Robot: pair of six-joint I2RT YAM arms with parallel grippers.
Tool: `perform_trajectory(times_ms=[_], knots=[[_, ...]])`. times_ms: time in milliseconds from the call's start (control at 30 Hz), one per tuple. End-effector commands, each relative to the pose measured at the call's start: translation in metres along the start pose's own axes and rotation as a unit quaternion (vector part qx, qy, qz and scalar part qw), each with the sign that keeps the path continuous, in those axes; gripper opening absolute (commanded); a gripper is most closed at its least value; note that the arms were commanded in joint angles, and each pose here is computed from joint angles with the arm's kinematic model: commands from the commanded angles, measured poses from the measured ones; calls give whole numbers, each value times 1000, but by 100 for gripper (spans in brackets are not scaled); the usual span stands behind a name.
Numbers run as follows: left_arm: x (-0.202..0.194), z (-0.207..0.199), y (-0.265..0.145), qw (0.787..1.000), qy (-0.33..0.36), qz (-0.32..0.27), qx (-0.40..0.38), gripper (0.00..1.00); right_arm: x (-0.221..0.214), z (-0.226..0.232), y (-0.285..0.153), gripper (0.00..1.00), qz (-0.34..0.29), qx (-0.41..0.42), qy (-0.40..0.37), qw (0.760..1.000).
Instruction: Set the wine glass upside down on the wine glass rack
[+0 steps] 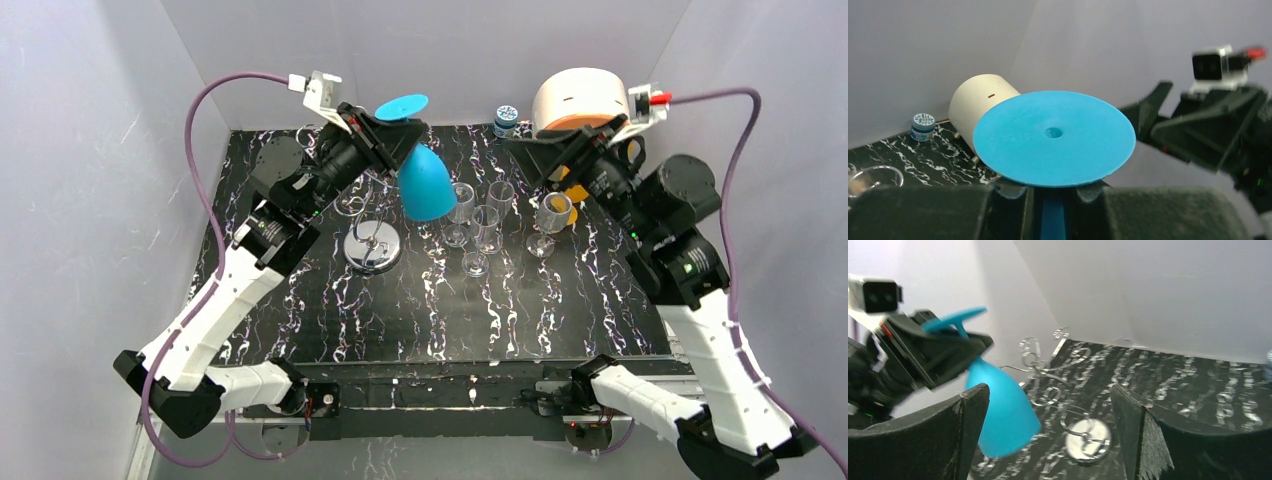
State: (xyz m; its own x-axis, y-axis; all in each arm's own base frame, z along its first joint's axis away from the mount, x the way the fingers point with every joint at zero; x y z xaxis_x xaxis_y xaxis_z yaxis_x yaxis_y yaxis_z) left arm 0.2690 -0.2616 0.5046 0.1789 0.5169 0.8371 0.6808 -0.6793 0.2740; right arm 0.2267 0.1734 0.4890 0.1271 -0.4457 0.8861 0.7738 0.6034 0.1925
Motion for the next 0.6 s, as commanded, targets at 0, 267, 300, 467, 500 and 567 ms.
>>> perform_trajectory(times_ms=[0, 267, 300, 467, 500, 567], knots=[[-10, -25, -21, 982, 149, 25, -114, 0, 8, 35, 17, 97, 46, 60, 123, 989], [-42, -21, -20, 954, 231, 67, -178, 0, 2, 62, 39, 91, 117, 105, 286, 945], [-44, -22, -19, 952, 236, 67, -184, 0, -2, 64, 41, 90, 131, 111, 298, 939], [-51, -21, -15, 945, 249, 69, -201, 0, -3, 75, 44, 82, 151, 143, 329, 921], [-52, -21, -14, 945, 249, 70, -203, 0, -3, 76, 44, 80, 153, 148, 331, 919], [-55, -20, -12, 943, 249, 74, -207, 0, -5, 77, 46, 75, 162, 150, 338, 915]])
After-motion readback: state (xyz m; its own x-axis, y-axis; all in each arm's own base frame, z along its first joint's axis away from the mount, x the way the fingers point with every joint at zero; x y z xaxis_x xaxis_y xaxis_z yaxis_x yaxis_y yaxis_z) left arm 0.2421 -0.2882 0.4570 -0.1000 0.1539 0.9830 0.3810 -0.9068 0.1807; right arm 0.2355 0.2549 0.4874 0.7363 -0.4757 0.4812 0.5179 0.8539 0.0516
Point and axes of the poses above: each gripper's point midway between its finger pads, its own y axis out along the fingers, its own z axis along the line the jaws close on, x = y × z, the point moved 2 cm from there along -y, back along the fingers, and after that the axes turned 1 degree about y, right-handed, at the moved point
